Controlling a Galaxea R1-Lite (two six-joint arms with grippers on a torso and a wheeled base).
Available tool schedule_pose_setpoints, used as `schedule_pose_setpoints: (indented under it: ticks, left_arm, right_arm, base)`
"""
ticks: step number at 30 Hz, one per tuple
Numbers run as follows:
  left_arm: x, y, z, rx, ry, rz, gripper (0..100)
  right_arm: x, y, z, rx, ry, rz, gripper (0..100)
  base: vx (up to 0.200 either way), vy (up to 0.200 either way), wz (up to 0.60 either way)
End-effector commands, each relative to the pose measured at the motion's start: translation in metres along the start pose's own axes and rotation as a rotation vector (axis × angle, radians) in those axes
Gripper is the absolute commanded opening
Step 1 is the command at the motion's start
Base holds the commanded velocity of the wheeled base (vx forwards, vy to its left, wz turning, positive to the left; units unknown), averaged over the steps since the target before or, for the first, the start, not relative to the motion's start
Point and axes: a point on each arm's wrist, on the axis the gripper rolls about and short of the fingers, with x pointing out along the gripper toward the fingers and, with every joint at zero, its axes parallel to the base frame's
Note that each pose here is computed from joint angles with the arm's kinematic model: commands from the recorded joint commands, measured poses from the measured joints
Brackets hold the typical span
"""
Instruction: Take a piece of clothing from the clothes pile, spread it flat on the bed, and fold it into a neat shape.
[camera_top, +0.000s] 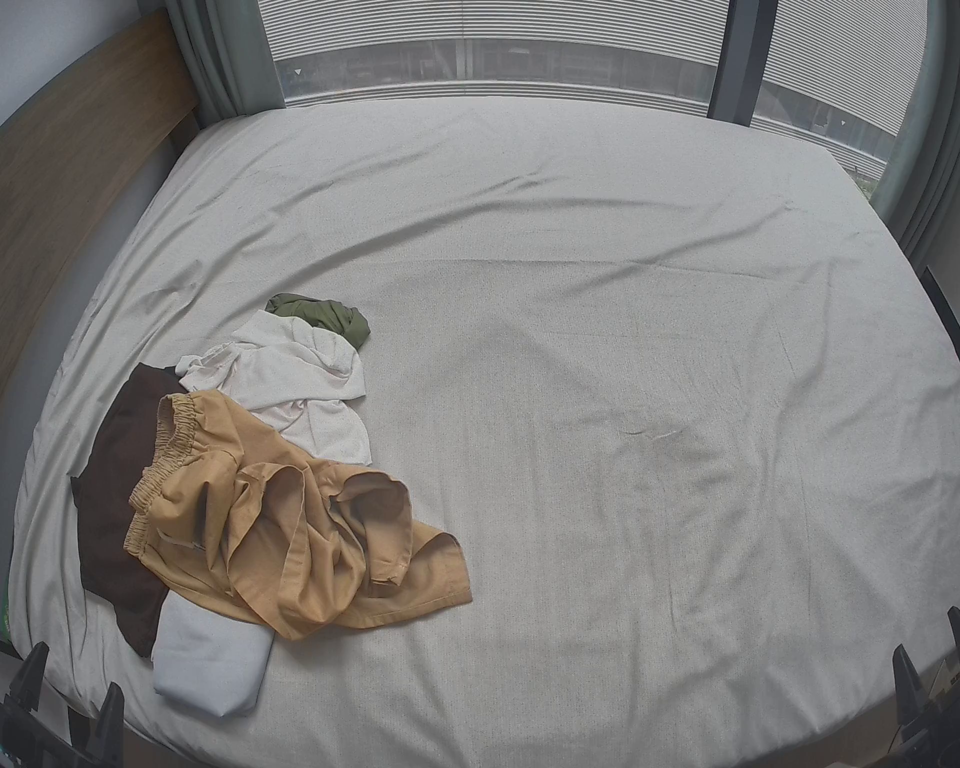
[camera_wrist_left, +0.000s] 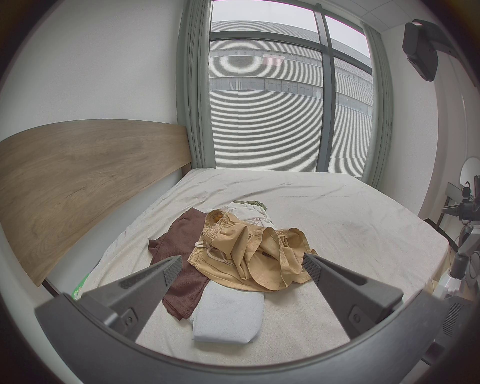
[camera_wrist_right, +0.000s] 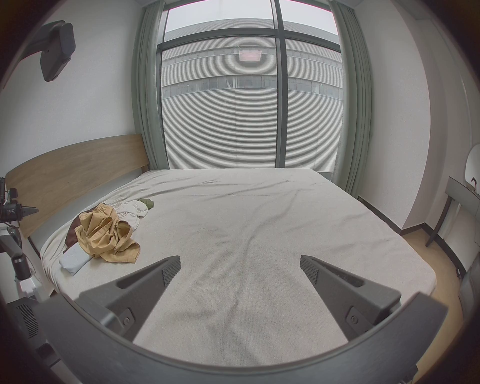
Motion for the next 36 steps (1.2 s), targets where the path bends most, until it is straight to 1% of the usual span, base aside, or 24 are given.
schedule_pose_setpoints:
  ticks: [1, 29, 30, 31, 32, 33, 34, 35, 36]
  left_arm:
    - [0.000, 0.000, -0.005, -0.005, 0.001, -0.001, 100]
    - [0.000, 0.000, -0.005, -0.017, 0.001, 0.004, 100]
    - [0.000, 0.000, -0.005, -0.017, 0.001, 0.004, 100]
    - [0.000, 0.000, -0.005, -0.019, -0.001, 0.005, 100]
    - [0.000, 0.000, -0.005, -0.019, -0.001, 0.005, 100]
    - [0.000, 0.000, -0.005, -0.017, -0.001, 0.004, 100]
    - [0.000, 0.000, -0.005, -0.017, -0.001, 0.004, 100]
    - [0.000, 0.000, -0.005, -0.017, -0.001, 0.005, 100]
    - [0.000, 0.000, -0.005, -0.019, -0.001, 0.005, 100]
  right_arm:
    - [0.000, 0.000, -0.005, -0.002, 0.004, 0.001, 100]
    - [0.000, 0.000, -0.005, -0.031, -0.001, 0.011, 100]
    - [-0.003, 0.000, 0.006, -0.033, -0.053, 0.016, 100]
    - [-0.010, 0.000, 0.037, -0.035, -0.170, 0.016, 100]
    - [-0.014, 0.000, 0.063, -0.035, -0.220, 0.018, 100]
    - [-0.010, 0.000, 0.086, -0.037, -0.214, 0.026, 100]
    - [-0.007, 0.000, 0.093, -0.035, -0.207, 0.035, 100]
    - [0.001, 0.000, 0.106, -0.029, -0.186, 0.063, 100]
    - [0.006, 0.000, 0.108, -0.026, -0.163, 0.090, 100]
  base:
    - [0.000, 0.000, 0.00]
    - [0.000, 0.000, 0.00]
    - [0.000, 0.000, 0.00]
    - [0.000, 0.000, 0.00]
    - [0.000, 0.000, 0.00]
    - [0.000, 0.000, 0.00]
    - [0.000, 0.000, 0.00]
    - [0.000, 0.000, 0.00]
    - [0.000, 0.000, 0.00]
